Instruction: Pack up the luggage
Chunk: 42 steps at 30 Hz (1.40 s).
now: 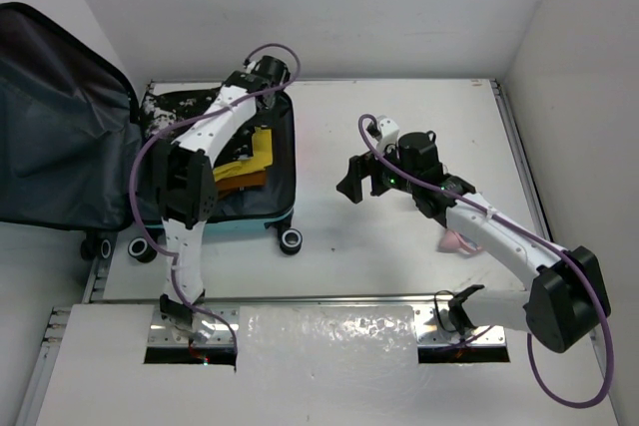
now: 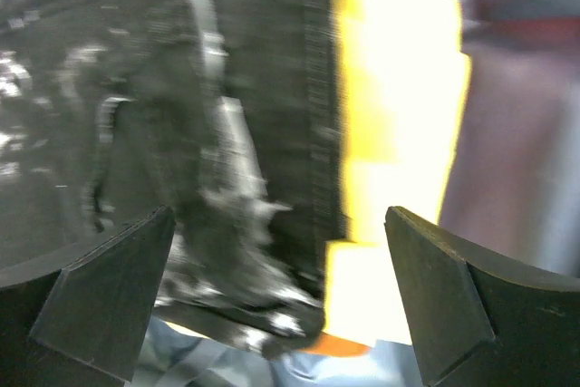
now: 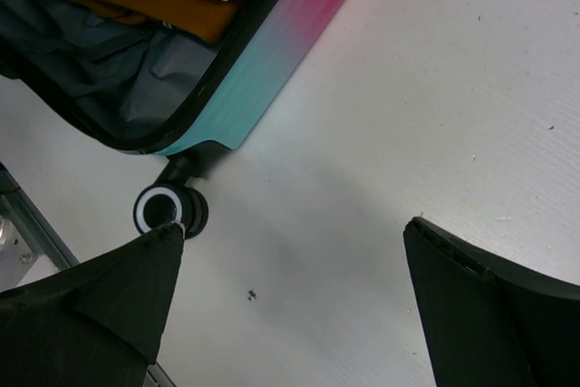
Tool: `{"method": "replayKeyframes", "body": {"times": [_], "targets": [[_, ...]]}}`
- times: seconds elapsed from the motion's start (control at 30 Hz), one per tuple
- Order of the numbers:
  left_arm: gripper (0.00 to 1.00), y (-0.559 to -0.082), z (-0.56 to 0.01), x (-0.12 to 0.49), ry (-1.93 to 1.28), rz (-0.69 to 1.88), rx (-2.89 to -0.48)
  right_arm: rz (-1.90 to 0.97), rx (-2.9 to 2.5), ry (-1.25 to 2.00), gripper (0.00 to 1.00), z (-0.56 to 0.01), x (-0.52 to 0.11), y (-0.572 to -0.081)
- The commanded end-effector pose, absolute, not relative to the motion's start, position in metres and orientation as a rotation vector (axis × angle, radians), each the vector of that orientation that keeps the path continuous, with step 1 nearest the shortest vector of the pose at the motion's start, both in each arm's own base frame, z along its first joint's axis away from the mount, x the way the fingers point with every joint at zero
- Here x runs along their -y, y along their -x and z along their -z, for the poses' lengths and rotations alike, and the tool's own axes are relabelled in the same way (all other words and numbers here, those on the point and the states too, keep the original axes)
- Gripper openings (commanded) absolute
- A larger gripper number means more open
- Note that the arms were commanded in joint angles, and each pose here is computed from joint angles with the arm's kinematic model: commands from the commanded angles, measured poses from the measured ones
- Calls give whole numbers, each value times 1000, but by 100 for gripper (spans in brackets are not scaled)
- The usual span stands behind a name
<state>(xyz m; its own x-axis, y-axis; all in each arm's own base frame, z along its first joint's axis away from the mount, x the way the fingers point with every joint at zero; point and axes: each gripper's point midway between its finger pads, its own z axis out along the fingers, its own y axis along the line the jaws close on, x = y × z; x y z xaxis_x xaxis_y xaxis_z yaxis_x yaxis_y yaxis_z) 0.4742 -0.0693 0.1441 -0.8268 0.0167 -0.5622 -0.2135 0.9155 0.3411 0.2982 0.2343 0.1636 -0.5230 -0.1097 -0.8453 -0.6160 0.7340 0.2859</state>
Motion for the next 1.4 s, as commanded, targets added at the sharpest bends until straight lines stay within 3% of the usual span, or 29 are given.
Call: {"method": "replayKeyframes", "body": {"times": [0.0,0.23,0.47,0.53,0.73,0.87,0.9,1.17,1.37], "targets": [[100,-479,-156,96,100,-448,-2444,-755,-1990,557,99,-173,-241,-302],[100,-466,-126,63,120,-758,-2478,-756,-1979,572,99,-173,-240,-299],[100,-464,-118,48,152,-781,-2477,-752,-1985,582,99,-170,-239,-297],[95,-463,-114,41,158,-798,-2496,-752,-1980,582,99,-170,-238,-297],[52,-458,-116,39,169,-747,-2488,-752,-1981,575,99,-169,-239,-299],[4,-458,-114,43,153,-700,-2520,-756,-1976,576,99,-171,-240,-299],[0,-457,-112,45,146,-681,-2530,-755,-1976,575,99,-171,-239,-299],[0,-449,-144,88,82,-419,-2476,-754,-1973,569,99,-173,-240,-300],[0,-439,-134,114,6,-384,-2495,-758,-1977,566,99,-171,-240,-300]]}}
